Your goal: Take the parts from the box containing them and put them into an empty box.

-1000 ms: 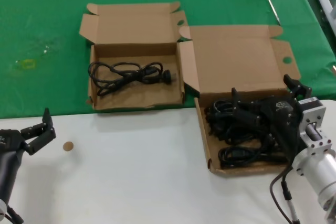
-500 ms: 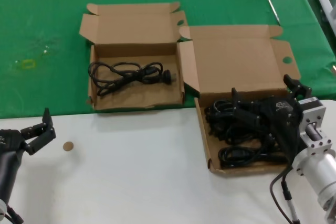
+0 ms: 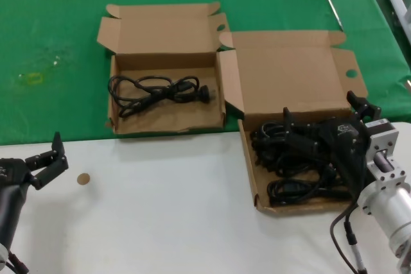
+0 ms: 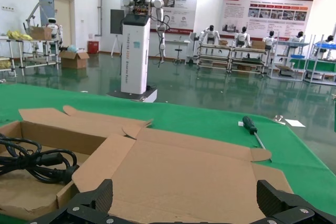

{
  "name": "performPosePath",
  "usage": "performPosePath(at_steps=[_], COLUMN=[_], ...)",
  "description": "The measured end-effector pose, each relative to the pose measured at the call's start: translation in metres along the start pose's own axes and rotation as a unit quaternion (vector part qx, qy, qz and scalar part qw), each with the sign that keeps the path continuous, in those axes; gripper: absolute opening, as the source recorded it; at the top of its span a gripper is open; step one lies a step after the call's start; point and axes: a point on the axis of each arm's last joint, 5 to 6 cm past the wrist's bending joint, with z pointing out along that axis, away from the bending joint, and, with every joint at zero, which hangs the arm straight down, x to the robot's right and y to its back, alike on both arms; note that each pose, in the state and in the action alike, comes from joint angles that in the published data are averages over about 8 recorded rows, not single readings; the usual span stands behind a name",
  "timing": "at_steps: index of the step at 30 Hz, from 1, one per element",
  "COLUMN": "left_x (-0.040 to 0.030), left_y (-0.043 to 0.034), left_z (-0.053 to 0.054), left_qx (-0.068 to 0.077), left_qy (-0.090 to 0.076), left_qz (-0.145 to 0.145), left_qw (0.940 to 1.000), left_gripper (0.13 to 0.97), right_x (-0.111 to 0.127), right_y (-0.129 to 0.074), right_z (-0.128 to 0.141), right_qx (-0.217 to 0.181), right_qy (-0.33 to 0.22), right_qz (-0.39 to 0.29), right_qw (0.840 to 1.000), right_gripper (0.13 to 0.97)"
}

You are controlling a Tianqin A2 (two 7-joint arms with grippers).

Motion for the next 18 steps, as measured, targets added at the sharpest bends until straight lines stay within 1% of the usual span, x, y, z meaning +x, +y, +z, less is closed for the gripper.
performPosePath(at_steps=[18], left_x=[0.0000], left_y=[0.0000], left_z=[0.0000], left_qx=[0.000], left_qy=[0.000], left_qz=[0.000], left_qw=[1.0000], left_gripper=[0.966], right_x=[0.0000], right_y=[0.0000], right_z=[0.0000], right_qx=[0.000], right_qy=[0.000], right_qz=[0.000], right_qw=[1.000], right_gripper=[0.966])
